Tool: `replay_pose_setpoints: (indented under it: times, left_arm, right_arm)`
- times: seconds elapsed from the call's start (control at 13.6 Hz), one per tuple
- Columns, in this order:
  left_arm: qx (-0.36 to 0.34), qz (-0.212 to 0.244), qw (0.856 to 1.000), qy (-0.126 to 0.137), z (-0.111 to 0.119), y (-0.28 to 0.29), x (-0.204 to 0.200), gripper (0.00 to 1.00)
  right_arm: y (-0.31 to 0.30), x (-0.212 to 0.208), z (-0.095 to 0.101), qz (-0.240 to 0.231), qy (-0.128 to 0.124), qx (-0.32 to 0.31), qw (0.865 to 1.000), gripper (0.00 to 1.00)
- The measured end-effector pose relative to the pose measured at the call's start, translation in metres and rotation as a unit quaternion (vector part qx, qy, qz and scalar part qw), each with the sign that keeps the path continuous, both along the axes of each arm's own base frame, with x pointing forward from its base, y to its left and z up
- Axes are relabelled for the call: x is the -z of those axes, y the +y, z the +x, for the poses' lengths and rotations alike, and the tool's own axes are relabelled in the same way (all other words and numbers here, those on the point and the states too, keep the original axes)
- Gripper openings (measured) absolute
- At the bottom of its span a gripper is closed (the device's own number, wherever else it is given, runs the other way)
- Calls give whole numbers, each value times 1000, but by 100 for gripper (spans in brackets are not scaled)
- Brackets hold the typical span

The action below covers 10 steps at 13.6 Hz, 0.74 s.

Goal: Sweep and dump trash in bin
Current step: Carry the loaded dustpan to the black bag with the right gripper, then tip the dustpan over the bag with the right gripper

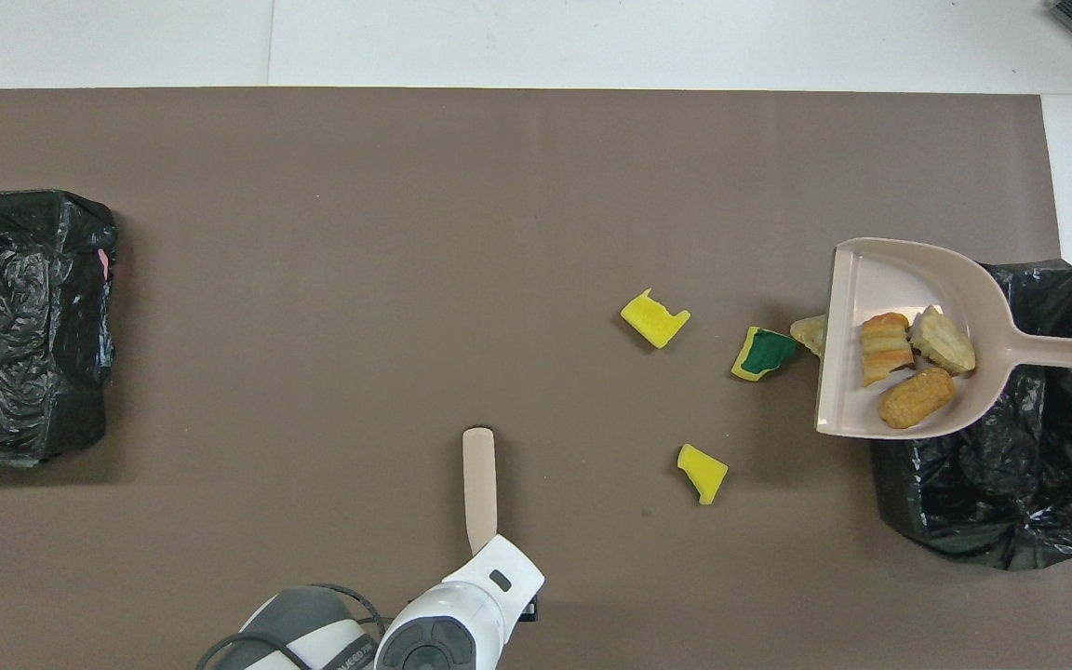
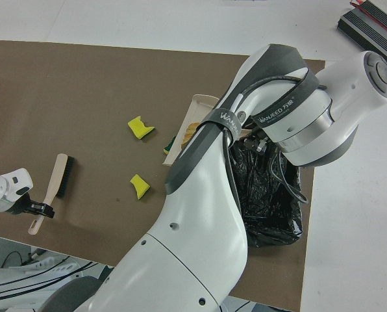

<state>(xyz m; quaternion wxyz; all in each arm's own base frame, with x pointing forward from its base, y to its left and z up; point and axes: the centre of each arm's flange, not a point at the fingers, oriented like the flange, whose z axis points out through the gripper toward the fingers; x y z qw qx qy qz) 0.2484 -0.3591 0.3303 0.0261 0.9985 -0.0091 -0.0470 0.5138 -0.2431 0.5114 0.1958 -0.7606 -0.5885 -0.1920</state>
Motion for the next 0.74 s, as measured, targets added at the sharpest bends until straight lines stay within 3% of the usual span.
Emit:
replay_pose_setpoints:
  times: [0.07,0.29,0.52,0.74]
  left_arm:
    - [-1,0,1000,0,1,1,0,65]
    - [-8,-3,1000,-2,8,3,-3,98]
    - [-27,-2,1000,5,31,5,-27,100]
    - [-45,-7,999,8,63,11,-65,100]
  right_arm:
    - [0,0,0,0,0,0,1000,33]
    - [-1,-2,-2,3,3,-2,1000,33]
    - [-24,-21,-14,3,3,11,1000,33]
    - [-65,-29,-41,-10,-2,19,1000,33]
